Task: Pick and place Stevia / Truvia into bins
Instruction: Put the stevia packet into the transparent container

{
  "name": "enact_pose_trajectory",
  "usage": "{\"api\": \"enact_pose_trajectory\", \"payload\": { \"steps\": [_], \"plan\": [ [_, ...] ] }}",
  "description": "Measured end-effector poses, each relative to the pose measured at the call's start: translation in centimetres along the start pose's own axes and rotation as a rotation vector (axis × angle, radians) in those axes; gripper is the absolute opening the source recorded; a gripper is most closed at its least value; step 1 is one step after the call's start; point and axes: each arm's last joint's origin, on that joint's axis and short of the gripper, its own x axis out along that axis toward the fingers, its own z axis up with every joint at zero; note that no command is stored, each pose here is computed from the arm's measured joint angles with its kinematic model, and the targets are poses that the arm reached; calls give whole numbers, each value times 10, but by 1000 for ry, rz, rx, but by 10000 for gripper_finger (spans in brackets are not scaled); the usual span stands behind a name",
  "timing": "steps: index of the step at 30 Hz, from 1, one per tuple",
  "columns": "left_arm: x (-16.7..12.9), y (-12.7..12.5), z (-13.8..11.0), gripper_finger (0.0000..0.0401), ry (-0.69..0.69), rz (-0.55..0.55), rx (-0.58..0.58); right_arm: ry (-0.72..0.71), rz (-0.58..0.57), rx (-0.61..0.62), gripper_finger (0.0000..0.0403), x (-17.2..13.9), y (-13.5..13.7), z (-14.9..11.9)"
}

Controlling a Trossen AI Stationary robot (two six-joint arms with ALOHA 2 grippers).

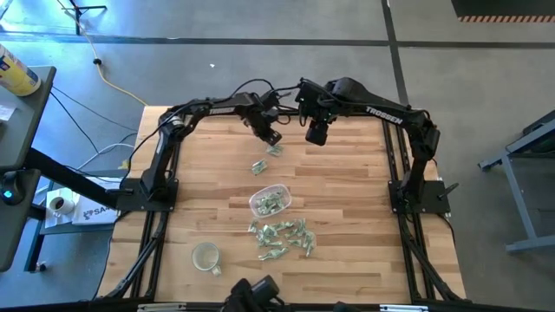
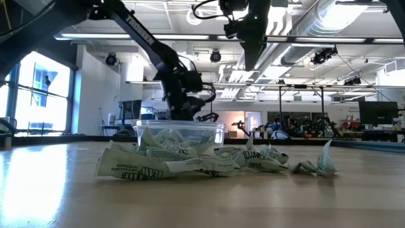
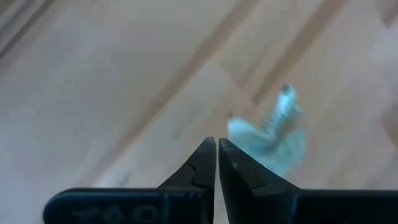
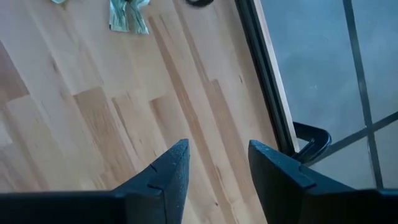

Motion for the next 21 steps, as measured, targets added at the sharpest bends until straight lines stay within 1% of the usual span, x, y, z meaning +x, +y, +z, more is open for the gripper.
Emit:
{"api": "enact_pose_trajectory", "payload": {
  "steps": [1,4,6,8,12,14,18,21],
  "plan": [
    [5,1,-2,58,20,2,-4,-1,0,1,158,0,0,0],
    [11,-6,-1,59,20,-45,8,-2,-1,3,157,0,-1,0],
    [16,-14,-2,59,26,-62,27,-2,-1,1,154,0,-1,0],
    [18,-23,-3,60,12,-16,36,-2,-1,2,151,0,-1,0],
    [16,-26,-3,60,32,9,49,-2,-1,0,150,0,-1,0],
    [16,-26,-3,60,34,19,117,-2,-6,0,152,0,-1,0],
    [11,-28,2,60,32,34,298,0,-9,6,154,1,-3,0],
    [7,-35,8,60,-15,-3,505,2,-11,13,151,1,-5,0]
  ]
}}
